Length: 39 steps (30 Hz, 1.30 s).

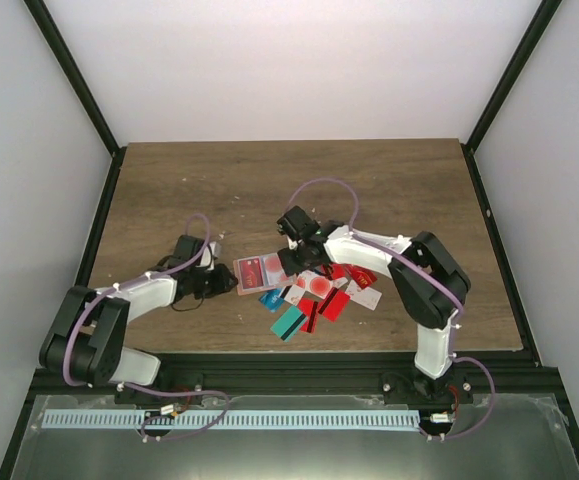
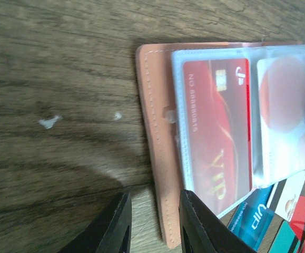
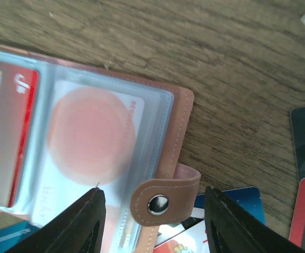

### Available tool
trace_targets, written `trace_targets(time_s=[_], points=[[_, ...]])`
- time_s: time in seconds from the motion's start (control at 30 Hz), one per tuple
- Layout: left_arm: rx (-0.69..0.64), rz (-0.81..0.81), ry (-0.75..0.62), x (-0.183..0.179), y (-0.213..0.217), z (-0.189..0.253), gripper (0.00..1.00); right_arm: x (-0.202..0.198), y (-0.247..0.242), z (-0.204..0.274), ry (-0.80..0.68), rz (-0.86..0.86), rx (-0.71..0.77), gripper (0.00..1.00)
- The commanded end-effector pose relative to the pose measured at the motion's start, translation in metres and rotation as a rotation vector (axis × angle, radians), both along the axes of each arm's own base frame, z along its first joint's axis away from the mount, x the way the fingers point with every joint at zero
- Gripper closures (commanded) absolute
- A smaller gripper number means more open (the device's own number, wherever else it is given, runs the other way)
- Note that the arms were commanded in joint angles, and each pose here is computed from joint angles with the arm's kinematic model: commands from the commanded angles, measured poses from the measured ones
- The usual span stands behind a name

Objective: Put the credit cards into the card holder

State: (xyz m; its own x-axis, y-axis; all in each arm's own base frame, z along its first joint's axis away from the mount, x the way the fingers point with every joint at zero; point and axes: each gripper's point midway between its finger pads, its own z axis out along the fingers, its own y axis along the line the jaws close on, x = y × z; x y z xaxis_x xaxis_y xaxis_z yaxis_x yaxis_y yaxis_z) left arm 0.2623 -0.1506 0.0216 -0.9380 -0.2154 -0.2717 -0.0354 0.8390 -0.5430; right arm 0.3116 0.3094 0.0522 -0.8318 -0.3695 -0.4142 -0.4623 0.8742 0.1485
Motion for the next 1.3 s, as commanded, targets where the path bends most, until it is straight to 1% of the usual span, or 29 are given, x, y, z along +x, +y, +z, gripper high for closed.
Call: trace_targets(time_s=[0.0,0.07,0.23,0.4,0.5,0.63,0.97,1.27], points=[[-0.034,-0.02,0.04,-0.005,-0.009,-0.008,0.72,0.003,0.0,-0.012,-0.01,0.008,-0.045,0.5],[-0.043,-0.026,0.041,-0.004,-0.012,-0.009,0.73,0.003,0.002,-0.016,-0.003,0.011,-0.042,0.58],[-0.095,-0.042,0.036,0.0,-0.022,-0.005,0.74,-0.001,0.005,-0.029,0.025,0.028,-0.033,0.75],[-0.147,-0.042,0.005,0.006,-0.029,0.009,0.76,-0.005,0.007,-0.036,0.046,0.042,-0.025,0.83],[-0.172,-0.044,-0.032,0.011,-0.033,0.025,0.76,-0.008,0.009,-0.038,0.058,0.049,-0.011,0.86],[-0.188,-0.051,-0.05,0.015,-0.036,0.036,0.76,-0.01,0.014,-0.037,0.071,0.062,0.012,0.9],[-0.207,-0.073,-0.08,0.022,-0.046,0.051,0.76,-0.012,0.017,-0.039,0.086,0.068,0.029,0.94],[-0.216,-0.107,-0.102,0.031,-0.062,0.062,0.76,-0.012,0.015,-0.037,0.082,0.061,0.022,0.94]])
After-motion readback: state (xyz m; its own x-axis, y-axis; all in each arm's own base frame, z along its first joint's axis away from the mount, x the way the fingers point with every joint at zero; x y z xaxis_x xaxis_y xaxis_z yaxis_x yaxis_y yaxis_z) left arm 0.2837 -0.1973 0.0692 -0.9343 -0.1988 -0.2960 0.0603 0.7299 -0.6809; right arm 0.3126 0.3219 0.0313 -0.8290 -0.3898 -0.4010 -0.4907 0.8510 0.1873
